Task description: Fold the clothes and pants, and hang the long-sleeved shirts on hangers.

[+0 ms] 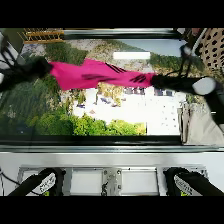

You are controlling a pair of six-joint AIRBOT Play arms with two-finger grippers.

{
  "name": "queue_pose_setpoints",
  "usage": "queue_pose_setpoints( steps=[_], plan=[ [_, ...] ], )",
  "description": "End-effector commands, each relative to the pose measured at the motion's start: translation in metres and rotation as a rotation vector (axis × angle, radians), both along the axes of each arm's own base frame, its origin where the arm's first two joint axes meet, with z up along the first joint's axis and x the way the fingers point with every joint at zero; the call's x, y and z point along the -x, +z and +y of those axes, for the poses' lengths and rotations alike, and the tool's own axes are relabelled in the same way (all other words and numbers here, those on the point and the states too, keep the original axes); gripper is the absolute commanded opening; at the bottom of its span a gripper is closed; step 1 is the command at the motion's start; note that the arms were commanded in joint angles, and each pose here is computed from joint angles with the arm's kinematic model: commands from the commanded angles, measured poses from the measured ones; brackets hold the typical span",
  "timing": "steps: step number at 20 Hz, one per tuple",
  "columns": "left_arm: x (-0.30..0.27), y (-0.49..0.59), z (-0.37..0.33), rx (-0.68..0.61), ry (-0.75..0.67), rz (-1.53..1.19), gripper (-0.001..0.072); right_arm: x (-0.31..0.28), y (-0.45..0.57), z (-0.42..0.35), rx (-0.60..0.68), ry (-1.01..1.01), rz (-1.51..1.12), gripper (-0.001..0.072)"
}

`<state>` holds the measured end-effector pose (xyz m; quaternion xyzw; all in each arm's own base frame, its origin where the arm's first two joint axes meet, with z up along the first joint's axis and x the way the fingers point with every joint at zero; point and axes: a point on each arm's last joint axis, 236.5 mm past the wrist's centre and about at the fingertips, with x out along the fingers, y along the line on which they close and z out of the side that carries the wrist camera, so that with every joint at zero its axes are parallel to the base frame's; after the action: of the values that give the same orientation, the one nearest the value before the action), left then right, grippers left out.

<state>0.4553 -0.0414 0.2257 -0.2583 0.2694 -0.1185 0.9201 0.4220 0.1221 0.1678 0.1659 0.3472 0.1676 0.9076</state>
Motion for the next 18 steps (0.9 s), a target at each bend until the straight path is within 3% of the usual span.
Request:
queue_pose_setpoints(
  steps=[1, 6, 10, 13, 18],
  plan=[
    [0.073, 0.169, -0.014, -0.073, -0.018, -0.369, 0.0005, 0.064, 0.136, -0.007, 0.063, 0.048, -0.243, 0.0021],
    [0.2, 0.268, -0.039, -0.129, -0.037, -0.654, 0.0004, 0.174, 0.203, -0.011, -0.054, 0.014, -0.341, 0.0021],
    [0.241, 0.286, -0.046, -0.078, -0.024, -0.713, 0.0003, 0.222, 0.202, -0.023, -0.174, -0.097, -0.251, 0.0021],
    [0.194, 0.261, -0.04, -0.052, -0.031, -0.596, 0.0003, 0.225, 0.169, -0.021, -0.261, -0.173, -0.033, 0.0021],
    [0.028, 0.095, -0.053, 0.031, -0.146, -0.086, 0.0004, 0.167, 0.078, -0.015, -0.141, -0.175, 0.365, 0.0021]
  ],
)
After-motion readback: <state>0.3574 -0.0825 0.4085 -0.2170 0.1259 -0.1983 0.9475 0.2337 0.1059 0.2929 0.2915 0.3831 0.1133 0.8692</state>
